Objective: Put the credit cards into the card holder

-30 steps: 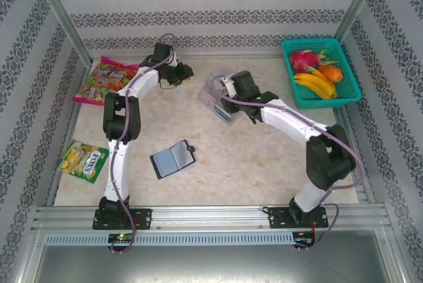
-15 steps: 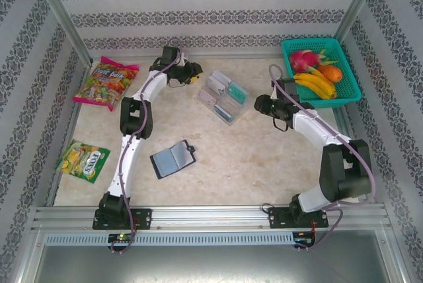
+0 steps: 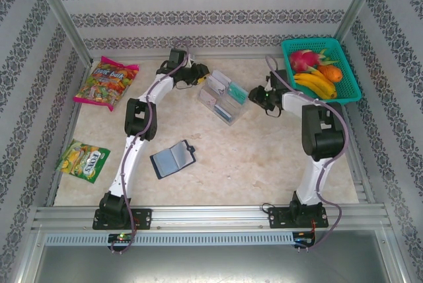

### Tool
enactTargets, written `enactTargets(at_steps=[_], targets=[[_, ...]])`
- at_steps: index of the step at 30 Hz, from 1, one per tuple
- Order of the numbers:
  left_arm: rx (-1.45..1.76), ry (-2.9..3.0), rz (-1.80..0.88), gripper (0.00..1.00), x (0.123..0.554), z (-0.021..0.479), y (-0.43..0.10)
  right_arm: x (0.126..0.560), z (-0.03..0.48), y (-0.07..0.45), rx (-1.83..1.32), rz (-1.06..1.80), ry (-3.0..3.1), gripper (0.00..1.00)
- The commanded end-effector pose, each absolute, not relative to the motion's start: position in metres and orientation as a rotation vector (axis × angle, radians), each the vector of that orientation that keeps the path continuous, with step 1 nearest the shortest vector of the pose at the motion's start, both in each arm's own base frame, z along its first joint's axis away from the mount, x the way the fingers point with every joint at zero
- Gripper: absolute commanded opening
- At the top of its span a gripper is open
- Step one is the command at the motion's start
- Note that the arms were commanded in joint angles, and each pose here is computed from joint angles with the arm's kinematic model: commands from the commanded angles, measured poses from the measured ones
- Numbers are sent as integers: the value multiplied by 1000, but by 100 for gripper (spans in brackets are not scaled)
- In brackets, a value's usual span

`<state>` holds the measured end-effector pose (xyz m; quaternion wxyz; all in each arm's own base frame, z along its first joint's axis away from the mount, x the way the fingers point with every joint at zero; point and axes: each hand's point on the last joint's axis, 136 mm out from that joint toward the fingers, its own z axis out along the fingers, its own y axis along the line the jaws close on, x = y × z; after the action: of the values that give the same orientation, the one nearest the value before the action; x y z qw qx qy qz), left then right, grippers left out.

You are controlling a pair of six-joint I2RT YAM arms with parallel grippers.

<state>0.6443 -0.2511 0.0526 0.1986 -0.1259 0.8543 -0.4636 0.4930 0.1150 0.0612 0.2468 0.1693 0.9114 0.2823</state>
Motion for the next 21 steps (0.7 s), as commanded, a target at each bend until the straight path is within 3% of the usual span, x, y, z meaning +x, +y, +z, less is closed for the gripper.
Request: enactTargets(at_steps=[1,6,12,21], targets=[[-301,2409,-1305,41,632,64,-256,514,76,142,339,978,2464,37],[-300,2412,-1305,40,618,68,-253,534,71,173,234,1257,2471,37],[-298,2423,-1293,40,595,72,-246,544,66,189,146,1400,2459,37],[-293,2436,-1248,39,556,81,-233,534,65,226,-16,1608,2451,37]])
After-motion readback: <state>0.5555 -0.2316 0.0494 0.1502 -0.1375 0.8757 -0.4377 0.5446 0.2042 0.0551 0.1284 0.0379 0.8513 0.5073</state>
